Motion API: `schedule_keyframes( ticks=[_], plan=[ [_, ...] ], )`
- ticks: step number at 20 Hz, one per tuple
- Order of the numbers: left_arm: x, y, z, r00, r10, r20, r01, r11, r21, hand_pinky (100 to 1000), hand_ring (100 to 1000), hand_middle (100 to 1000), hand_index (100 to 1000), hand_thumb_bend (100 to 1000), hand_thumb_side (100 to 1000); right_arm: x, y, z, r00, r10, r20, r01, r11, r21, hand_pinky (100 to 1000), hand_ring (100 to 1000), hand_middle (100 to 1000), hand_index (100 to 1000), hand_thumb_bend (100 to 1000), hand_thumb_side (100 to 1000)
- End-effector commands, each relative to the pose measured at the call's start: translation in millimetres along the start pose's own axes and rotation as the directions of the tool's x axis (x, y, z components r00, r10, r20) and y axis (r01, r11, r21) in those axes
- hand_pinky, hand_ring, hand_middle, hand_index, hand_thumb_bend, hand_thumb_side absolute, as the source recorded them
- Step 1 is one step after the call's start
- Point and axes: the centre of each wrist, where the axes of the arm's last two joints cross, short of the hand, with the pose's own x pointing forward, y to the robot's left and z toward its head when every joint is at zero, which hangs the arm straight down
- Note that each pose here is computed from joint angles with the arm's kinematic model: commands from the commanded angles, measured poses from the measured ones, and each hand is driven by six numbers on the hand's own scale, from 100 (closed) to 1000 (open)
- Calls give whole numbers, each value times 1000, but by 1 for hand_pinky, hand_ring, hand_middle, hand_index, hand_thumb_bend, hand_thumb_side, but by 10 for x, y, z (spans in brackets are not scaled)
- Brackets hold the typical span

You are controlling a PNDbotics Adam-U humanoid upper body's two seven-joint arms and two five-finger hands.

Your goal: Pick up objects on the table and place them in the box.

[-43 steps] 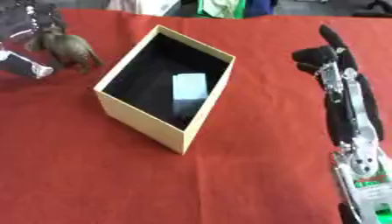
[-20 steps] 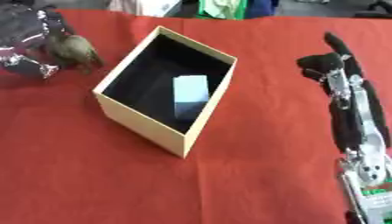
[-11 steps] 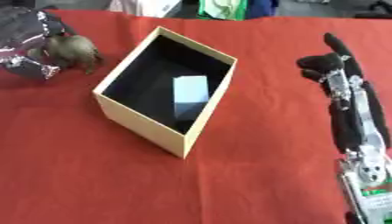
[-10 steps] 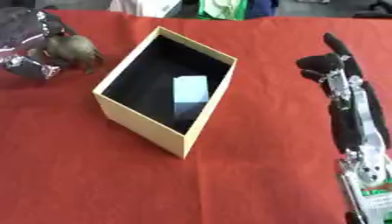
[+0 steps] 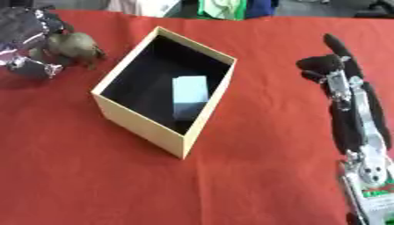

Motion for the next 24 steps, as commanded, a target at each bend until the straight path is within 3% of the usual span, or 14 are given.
schedule_keyframes(
  ticks=[1,16,20,24],
  plan=[
    [-54,124,-5,1000,-13,-28,15,998,62,281,405,298,300,100,100,39,-35,-17,1000,5,16,-5,1000,2,811,790,660,1000,100,948],
    [7,319,7,1000,-20,-3,20,992,123,245,372,262,266,100,100,4,-27,53,1000,4,-6,-4,1000,-1,811,791,660,1000,100,937],
    [73,427,4,999,-17,37,12,992,127,249,376,265,269,100,100,-1,-17,76,1000,2,-12,-2,1000,-2,811,791,659,1000,100,931],
    [265,578,-24,993,9,118,-24,991,132,251,378,267,270,100,100,3,-2,86,1000,-3,-13,3,1000,-4,811,791,659,1000,100,924]
  ],
)
